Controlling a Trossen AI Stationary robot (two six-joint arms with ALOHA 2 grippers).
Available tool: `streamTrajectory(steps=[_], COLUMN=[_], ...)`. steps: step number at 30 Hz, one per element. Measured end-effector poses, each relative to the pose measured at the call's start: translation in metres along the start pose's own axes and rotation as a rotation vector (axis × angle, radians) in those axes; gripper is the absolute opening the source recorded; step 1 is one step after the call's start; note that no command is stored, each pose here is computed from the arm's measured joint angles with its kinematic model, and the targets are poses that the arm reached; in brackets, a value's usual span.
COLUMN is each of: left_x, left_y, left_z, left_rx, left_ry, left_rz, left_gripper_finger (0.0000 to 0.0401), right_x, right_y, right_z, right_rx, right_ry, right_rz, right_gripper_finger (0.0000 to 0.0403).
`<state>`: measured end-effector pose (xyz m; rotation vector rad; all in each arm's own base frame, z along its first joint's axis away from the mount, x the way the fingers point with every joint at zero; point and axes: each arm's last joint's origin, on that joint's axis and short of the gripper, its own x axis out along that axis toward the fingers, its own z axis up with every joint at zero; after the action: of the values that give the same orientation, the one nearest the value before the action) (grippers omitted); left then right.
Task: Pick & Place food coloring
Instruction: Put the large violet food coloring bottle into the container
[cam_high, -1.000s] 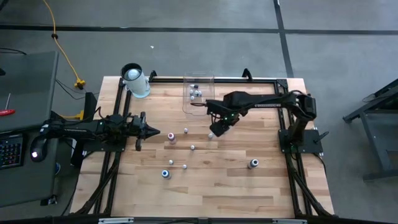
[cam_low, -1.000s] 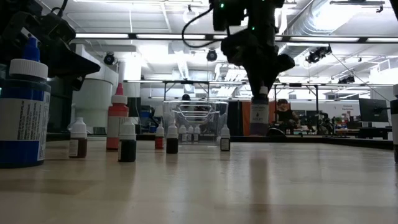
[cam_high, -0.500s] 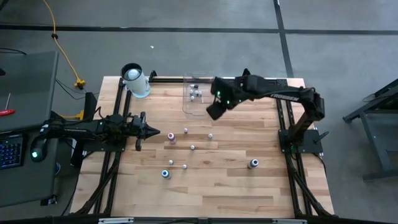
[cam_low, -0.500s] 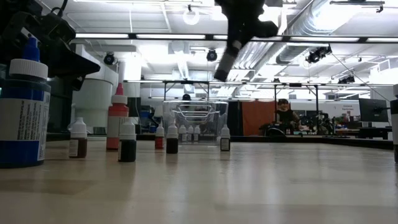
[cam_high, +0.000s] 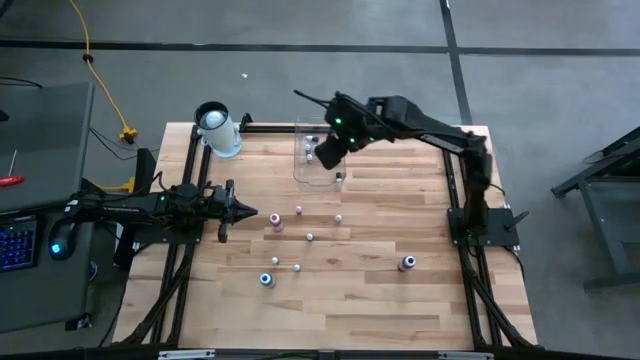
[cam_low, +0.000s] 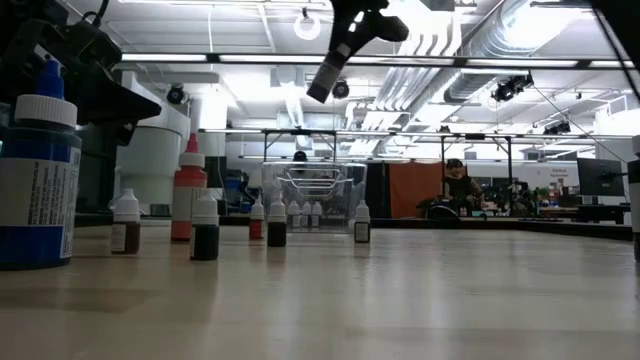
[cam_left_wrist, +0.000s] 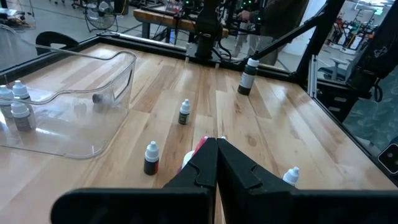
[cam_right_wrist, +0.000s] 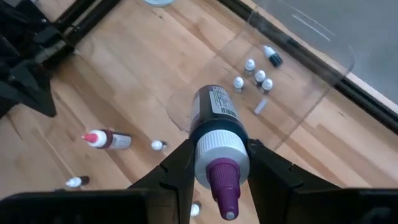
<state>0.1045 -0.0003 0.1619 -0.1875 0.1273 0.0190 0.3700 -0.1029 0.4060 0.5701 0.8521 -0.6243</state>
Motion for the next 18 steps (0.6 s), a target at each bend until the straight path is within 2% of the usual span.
streamTrajectory(steps=[7, 12, 18], left_x=[0.0, 0.0, 0.0], left_y=[0.0, 0.0, 0.0], left_z=[0.0, 0.0, 0.0], left_rx=[0.0, 0.0, 0.0], left_ry=[0.001, -0.001, -0.002], left_rz=[0.0, -0.001, 0.0], left_gripper_finger=[0.0001, 0.0001, 0.0001], right_x=[0.052, 0.087, 0.114], right_y=[-0.019, -0.046, -0.086], right_z=[0.019, 0.034, 0.05], right_rx=[0.032, 0.082, 0.164], right_ry=[0.055, 0.067, 0.059], right_rz=[-0.003, -0.064, -0.132], right_gripper_finger=[0.0113, 0.0113, 0.0113])
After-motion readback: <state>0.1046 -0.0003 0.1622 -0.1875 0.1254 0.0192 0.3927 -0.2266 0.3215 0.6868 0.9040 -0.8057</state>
